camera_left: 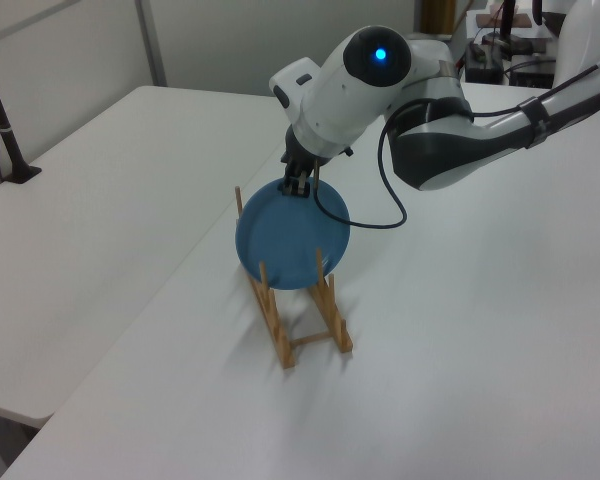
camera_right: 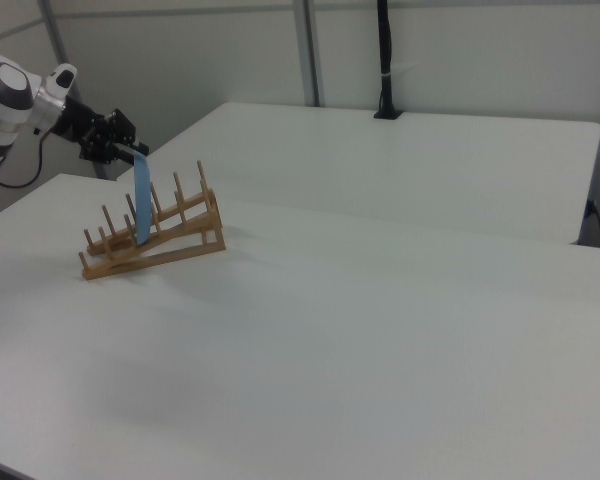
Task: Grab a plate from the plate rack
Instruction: 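Close the gripper on the blue plate's rim, then lift the blue plate up out of the wooden rack slots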
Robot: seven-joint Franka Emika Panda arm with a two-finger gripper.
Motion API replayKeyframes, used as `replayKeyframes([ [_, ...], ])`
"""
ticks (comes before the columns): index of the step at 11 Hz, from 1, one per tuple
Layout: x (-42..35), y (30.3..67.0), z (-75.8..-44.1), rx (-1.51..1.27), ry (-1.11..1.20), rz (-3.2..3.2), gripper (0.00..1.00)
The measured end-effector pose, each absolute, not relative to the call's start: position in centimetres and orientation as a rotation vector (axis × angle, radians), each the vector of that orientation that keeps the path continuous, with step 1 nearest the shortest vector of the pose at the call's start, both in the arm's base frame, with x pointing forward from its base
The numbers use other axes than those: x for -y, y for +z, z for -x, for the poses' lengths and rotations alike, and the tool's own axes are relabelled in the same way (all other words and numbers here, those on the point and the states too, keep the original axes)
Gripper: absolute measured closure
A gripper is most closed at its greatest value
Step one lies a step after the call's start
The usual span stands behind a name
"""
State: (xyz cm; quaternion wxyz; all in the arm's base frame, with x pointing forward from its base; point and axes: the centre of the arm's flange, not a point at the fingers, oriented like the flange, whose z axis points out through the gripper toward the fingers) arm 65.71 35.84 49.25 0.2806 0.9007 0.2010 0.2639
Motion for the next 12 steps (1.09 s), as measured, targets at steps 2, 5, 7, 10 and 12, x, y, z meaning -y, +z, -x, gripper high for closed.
replayKeyframes([
  [2, -35.90, 48.32, -65.77, -0.547, 0.690, -2.408, 0.67],
  [5, -36.19, 48.04, -65.66, -0.554, 0.687, -2.409, 0.92],
  [7, -36.12, 48.04, -65.69, -0.552, 0.686, -2.410, 0.93],
  [10, -36.07, 48.35, -65.75, -0.556, 0.697, -2.389, 0.93],
  [12, -35.93, 48.81, -65.75, -0.552, 0.705, -2.388, 0.93],
])
